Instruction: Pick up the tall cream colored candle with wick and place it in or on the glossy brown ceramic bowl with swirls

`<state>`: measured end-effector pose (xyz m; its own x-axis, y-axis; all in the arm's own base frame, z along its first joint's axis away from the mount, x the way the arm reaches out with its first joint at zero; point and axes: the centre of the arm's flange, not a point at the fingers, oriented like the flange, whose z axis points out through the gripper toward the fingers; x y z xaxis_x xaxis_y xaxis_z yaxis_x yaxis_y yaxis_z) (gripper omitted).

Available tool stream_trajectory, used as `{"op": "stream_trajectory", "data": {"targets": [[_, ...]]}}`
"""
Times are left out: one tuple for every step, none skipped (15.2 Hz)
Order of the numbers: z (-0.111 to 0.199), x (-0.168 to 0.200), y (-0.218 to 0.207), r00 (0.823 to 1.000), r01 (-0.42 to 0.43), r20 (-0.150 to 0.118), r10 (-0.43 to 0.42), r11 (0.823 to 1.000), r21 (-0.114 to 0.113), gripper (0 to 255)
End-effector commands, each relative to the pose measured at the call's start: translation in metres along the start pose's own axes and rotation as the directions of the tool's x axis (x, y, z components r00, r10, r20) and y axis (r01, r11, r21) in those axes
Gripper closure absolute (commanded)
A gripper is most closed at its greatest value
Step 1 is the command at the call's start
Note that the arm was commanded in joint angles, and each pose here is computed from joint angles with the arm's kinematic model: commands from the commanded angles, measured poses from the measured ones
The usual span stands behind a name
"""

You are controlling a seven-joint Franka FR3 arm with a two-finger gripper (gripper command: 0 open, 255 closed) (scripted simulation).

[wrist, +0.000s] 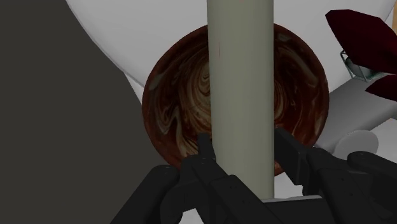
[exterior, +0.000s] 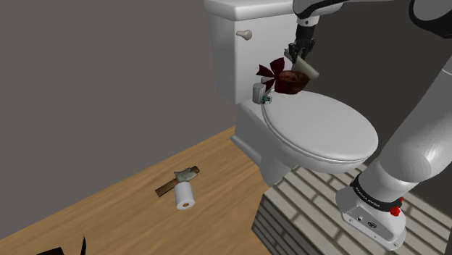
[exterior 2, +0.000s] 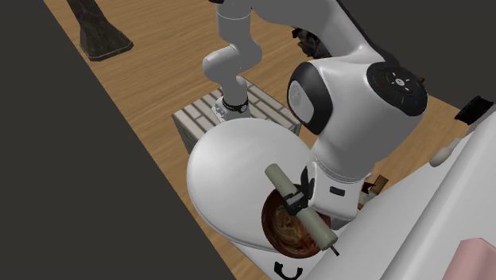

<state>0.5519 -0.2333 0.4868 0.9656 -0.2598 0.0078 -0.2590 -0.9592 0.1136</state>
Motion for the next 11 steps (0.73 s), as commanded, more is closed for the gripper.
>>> {"op": "stream_trajectory", "data": {"targets": [[0.010, -0.001, -0.001, 1.000, 0.000, -0.001, 0.000, 1.000, 0.000, 255], [0.016, -0.001, -0.002, 1.000, 0.000, -0.001, 0.000, 1.000, 0.000, 255], [0.021, -0.001, -0.002, 1.000, 0.000, -0.001, 0.000, 1.000, 0.000, 255], [0.026, -0.001, -0.003, 1.000, 0.000, -0.001, 0.000, 1.000, 0.000, 255], [0.031, -0.001, -0.003, 1.000, 0.000, -0.001, 0.000, 1.000, 0.000, 255], [0.036, -0.001, -0.004, 1.000, 0.000, -0.001, 0.000, 1.000, 0.000, 255], [0.036, -0.001, -0.004, 1.000, 0.000, -0.001, 0.000, 1.000, 0.000, 255], [0.036, -0.001, -0.004, 1.000, 0.000, -0.001, 0.000, 1.000, 0.000, 255], [0.036, -0.001, -0.004, 1.000, 0.000, -0.001, 0.000, 1.000, 0.000, 255], [0.036, -0.001, -0.004, 1.000, 0.000, -0.001, 0.000, 1.000, 0.000, 255], [0.036, -0.001, -0.004, 1.000, 0.000, -0.001, 0.000, 1.000, 0.000, 255]]}}
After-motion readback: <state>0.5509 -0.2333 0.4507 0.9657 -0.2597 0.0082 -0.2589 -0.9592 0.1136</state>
